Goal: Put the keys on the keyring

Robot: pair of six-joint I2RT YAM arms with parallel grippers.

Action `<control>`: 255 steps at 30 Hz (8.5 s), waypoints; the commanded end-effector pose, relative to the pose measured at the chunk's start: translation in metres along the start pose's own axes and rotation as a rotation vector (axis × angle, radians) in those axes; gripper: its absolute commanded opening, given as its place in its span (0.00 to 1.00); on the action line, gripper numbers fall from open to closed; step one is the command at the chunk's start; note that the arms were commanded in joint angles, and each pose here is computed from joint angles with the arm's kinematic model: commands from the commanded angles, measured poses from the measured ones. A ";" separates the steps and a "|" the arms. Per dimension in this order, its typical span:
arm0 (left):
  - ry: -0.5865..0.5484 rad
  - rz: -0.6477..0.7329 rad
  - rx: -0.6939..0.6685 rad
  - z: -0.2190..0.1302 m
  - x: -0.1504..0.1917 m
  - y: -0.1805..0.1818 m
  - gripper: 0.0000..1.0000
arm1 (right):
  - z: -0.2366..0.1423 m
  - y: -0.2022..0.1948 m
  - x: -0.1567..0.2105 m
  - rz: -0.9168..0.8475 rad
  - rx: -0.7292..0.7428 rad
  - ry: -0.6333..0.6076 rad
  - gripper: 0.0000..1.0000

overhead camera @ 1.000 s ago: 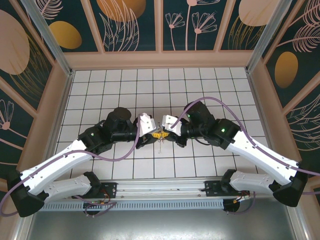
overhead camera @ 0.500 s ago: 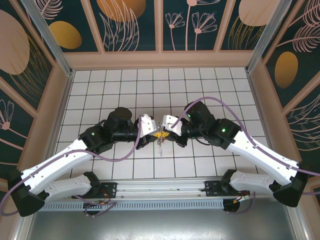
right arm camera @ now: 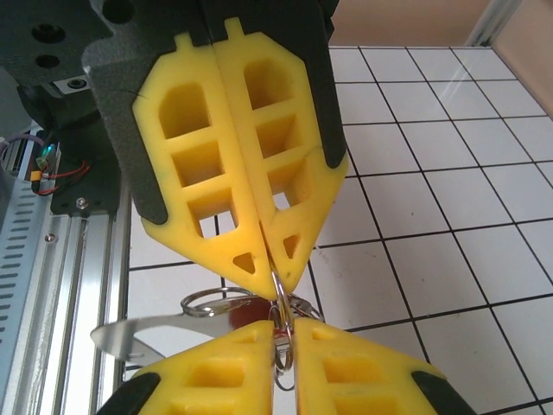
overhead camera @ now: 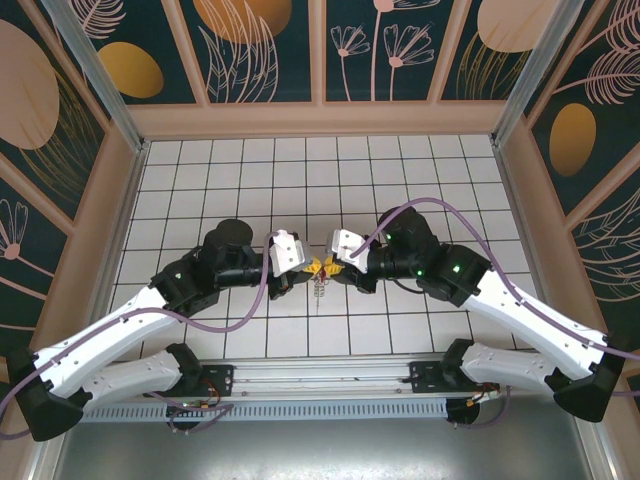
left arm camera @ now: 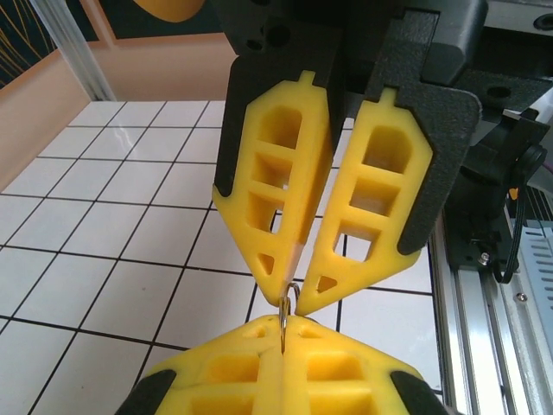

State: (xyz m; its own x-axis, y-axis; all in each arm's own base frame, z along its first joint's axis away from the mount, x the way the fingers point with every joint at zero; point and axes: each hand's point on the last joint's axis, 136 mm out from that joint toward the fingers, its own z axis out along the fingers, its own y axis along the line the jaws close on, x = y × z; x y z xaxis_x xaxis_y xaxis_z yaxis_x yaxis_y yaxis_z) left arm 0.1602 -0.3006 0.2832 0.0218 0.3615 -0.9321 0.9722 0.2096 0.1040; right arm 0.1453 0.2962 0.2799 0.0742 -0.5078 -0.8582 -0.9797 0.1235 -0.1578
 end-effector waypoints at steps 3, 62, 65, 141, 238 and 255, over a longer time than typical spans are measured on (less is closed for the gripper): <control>-0.094 0.012 -0.012 -0.006 -0.019 0.001 0.00 | -0.001 0.004 -0.003 0.003 -0.010 -0.030 0.09; -0.248 0.037 0.014 -0.026 -0.031 -0.016 0.00 | -0.013 -0.018 -0.003 0.046 0.159 -0.071 0.24; -0.288 0.041 0.060 -0.029 -0.035 -0.024 0.00 | -0.024 -0.014 -0.013 0.035 0.166 -0.140 0.30; 0.056 -0.004 0.000 0.000 0.007 0.002 0.18 | 0.012 0.003 -0.015 -0.047 -0.065 0.022 0.00; -0.226 0.036 0.064 -0.031 -0.039 -0.023 0.00 | 0.024 0.008 -0.003 -0.003 -0.090 0.010 0.00; -0.260 0.046 0.053 -0.034 -0.038 -0.024 0.00 | -0.009 0.001 -0.029 0.001 0.028 -0.169 0.29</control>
State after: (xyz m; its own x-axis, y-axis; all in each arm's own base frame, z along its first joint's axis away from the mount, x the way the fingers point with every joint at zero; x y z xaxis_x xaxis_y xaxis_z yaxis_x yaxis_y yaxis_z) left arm 0.1354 -0.2861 0.3106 0.0810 0.1960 -0.9772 0.9771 0.1777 0.1167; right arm 0.1378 0.3104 0.2879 0.0872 -0.4279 -0.8996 -0.9866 0.0881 -0.1375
